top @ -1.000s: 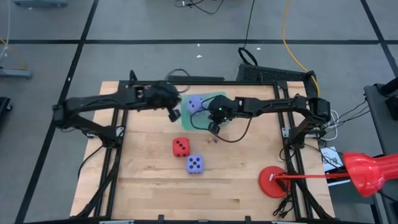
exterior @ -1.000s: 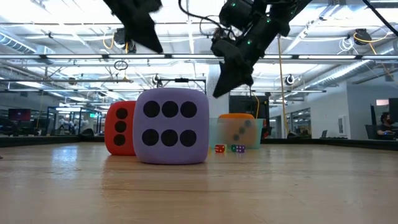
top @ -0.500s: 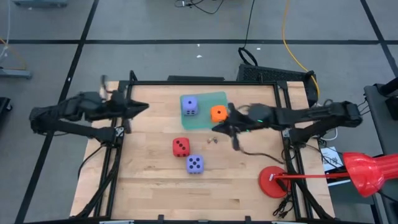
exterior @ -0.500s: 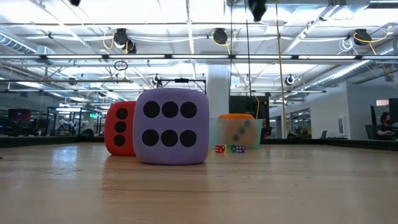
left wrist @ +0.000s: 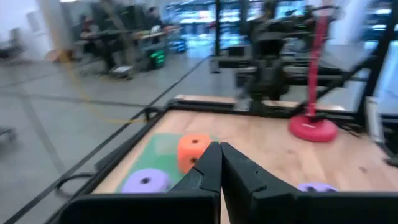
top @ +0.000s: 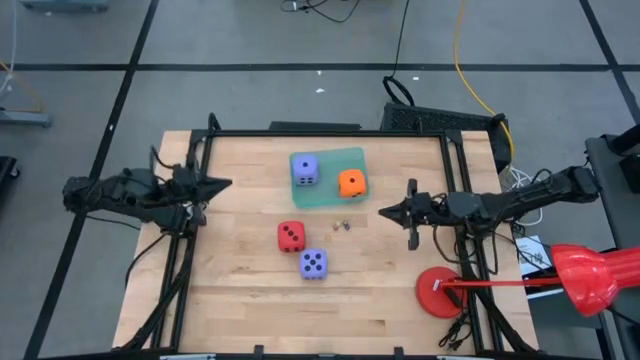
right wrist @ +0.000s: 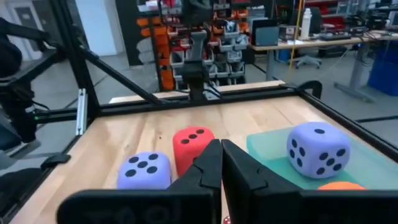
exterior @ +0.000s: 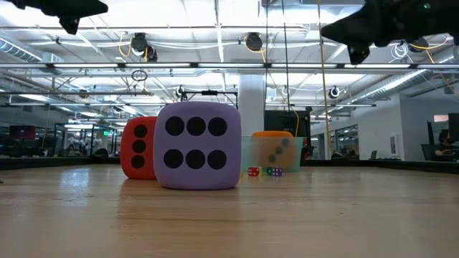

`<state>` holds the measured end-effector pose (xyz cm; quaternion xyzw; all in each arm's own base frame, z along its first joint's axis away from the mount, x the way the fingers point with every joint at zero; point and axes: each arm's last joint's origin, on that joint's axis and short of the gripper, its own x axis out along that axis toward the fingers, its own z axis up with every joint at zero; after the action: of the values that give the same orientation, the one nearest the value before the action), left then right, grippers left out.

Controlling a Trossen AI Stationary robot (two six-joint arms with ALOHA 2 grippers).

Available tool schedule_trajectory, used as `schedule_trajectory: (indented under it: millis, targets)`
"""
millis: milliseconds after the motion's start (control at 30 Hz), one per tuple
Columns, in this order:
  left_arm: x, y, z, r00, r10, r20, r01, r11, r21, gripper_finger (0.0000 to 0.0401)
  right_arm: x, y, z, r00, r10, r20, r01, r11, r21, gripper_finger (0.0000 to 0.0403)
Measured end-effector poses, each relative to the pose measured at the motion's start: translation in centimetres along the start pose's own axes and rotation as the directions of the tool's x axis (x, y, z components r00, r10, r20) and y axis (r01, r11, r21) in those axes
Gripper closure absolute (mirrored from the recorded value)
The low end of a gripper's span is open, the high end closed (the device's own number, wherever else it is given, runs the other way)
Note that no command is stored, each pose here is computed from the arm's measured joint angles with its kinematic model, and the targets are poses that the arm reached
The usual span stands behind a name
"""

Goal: Pick & Place Dice
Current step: Put the large blue dice into the basket

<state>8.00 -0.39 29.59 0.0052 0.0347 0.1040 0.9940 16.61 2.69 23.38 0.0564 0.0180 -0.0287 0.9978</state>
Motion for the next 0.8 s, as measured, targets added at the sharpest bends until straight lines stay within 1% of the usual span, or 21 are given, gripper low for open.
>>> schedule_trajectory:
  millis: [67,133,267,400,500,567,667,800]
  targets:
    - [0.0,-0.2,-0.5,0.998,-0.040,0.043,0.039,0.999,0.003,0.0398,-0.5,-0.2,-0.8,1.000,0.002,-0.001,-0.002,1.000,0.005,0.0403]
    - [-0.1,-0.3,-1.1,0.995,-0.057,0.085,0.056,0.998,0.007,0.0397,-0.8,-0.4,-1.4,1.000,0.002,-0.006,-0.002,1.000,0.011,0.0403]
    - [0.2,-0.6,-3.0,0.989,-0.090,0.121,0.088,0.996,0.022,0.0399,-1.4,-0.7,-2.7,1.000,0.003,0.001,-0.003,1.000,0.016,0.0403]
    - [0.4,-1.0,-4.9,0.986,-0.134,0.098,0.134,0.991,0.008,0.0398,-1.8,-0.9,-3.9,1.000,0.008,0.027,-0.009,1.000,0.015,0.0403]
    - [0.6,-1.2,-6.1,0.988,-0.128,0.087,0.128,0.992,0.005,0.0398,-2.1,-1.0,-4.5,0.994,0.062,0.089,-0.060,0.998,-0.026,0.0403]
    - [0.7,-1.4,-6.5,0.985,-0.137,0.101,0.138,0.990,-0.001,0.0397,-2.3,-1.1,-4.8,0.990,0.068,0.126,-0.065,0.997,-0.033,0.0403]
    - [0.9,-1.6,-7.3,0.984,-0.153,0.089,0.154,0.988,-0.008,0.0399,-2.3,-1.2,-5.2,0.993,0.032,0.112,-0.028,0.999,-0.042,0.0403]
    - [1.3,-1.9,-8.9,0.990,-0.134,0.047,0.135,0.991,-0.012,0.0398,-2.1,-1.3,-5.6,0.997,-0.009,0.082,0.015,0.997,-0.074,0.0403]
